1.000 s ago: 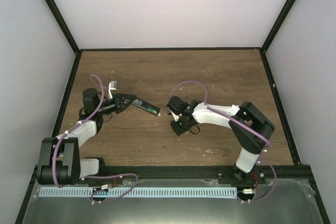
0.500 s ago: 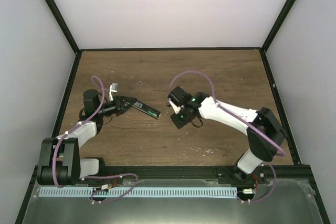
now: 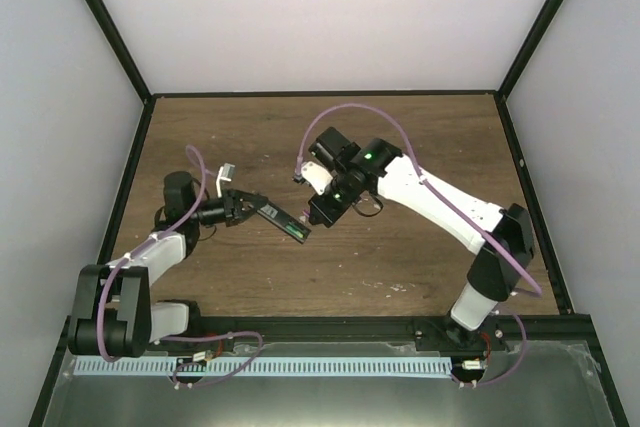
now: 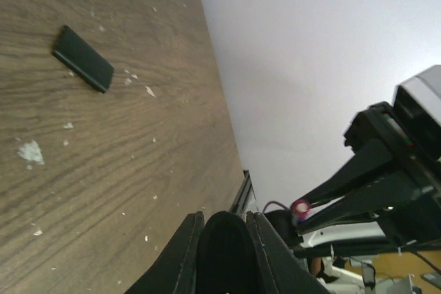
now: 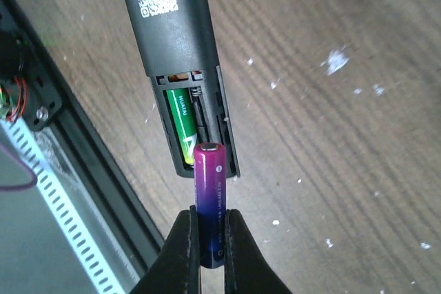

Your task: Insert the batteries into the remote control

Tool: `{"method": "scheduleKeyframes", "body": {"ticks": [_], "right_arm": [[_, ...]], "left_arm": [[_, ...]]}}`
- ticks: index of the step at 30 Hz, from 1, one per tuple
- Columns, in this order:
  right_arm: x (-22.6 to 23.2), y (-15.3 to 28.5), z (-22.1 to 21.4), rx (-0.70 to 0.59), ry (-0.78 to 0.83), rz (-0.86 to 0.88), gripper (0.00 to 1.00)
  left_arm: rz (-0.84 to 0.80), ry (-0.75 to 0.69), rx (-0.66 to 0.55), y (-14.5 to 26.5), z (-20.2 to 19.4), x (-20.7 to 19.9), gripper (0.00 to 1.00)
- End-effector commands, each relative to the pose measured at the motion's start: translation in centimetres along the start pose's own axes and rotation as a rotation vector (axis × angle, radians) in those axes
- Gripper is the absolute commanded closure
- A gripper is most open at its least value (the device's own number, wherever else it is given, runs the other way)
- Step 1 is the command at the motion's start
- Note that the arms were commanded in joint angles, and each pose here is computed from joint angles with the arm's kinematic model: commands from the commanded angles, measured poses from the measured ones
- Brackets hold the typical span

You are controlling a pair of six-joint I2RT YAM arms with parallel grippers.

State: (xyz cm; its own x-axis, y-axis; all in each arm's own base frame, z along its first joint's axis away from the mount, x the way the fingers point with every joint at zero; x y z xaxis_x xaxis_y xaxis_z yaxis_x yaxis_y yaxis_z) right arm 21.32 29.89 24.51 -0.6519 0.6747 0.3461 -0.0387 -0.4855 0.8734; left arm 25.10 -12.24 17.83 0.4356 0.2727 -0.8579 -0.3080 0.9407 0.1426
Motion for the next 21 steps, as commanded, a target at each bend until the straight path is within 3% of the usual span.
{"method": "scheduleKeyframes", "body": {"ticks": [1, 21], "right_arm": [[1.3, 0.2, -1.0, 0.118, 0.019, 0.086, 0.99], [1.0, -1.9, -1.0, 0.226, -0.022, 0.041, 0.98]], "left_arm": [[-0.067, -0.063, 0.067, -1.0, -0.5, -1.2, 1.00], [-0.061, 0.031, 0.041, -2.4, 0.7, -2.0, 1.00]]}}
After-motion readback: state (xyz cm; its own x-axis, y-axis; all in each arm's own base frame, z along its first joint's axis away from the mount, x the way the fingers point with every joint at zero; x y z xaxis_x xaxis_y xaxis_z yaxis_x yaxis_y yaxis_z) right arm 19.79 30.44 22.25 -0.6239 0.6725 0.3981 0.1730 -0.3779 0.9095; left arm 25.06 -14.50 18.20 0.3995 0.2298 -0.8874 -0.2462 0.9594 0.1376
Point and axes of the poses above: each gripper's point midway between its finger pads, its own y axis back along the fingers, its own x axis along the line the jaws close on, z = x × y, the point moved 5 cm from there along y, back along the fingers, and after that the axes turned 12 degrees about -y, right-handed, at the moved point
